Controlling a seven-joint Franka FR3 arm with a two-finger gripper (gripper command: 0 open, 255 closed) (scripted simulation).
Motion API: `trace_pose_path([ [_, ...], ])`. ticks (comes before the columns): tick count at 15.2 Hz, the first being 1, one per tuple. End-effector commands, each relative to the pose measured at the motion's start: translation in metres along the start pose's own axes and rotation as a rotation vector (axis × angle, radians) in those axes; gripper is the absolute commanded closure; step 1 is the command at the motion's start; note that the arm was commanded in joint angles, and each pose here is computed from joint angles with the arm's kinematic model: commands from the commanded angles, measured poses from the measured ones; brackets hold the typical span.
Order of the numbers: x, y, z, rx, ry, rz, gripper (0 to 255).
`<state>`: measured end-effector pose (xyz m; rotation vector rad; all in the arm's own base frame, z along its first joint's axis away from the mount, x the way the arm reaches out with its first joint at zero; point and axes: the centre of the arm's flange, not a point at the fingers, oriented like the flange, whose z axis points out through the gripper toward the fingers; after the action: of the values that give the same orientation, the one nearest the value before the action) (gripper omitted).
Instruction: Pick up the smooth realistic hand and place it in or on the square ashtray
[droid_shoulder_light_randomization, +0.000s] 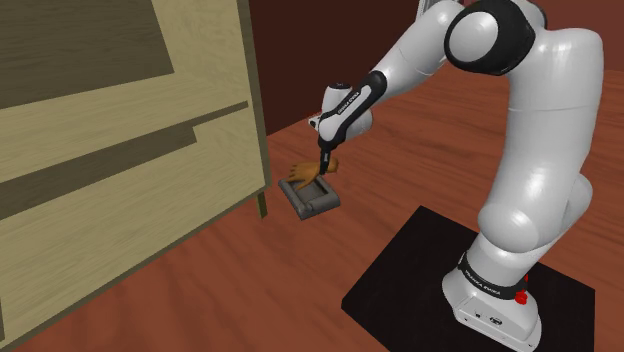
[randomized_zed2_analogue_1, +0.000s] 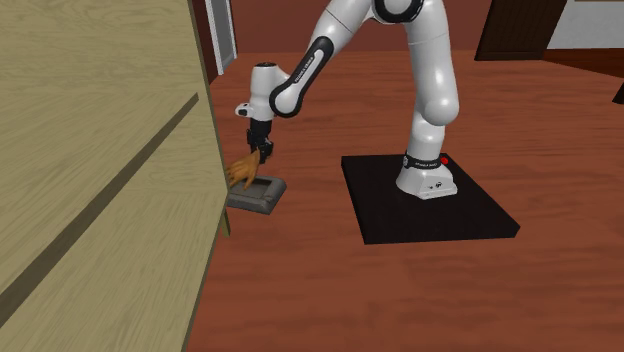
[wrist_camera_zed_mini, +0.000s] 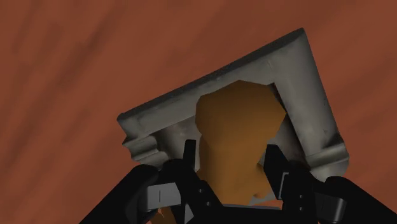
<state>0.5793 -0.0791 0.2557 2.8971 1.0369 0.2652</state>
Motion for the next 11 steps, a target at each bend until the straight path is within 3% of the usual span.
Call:
trace_pose_path([
  [1, -0.001, -0.001, 0.01, 0.0, 0.0, -0.001, 255],
  [11, -0.009, -0.006, 0.062, 0.0, 0.0, -0.001, 255],
])
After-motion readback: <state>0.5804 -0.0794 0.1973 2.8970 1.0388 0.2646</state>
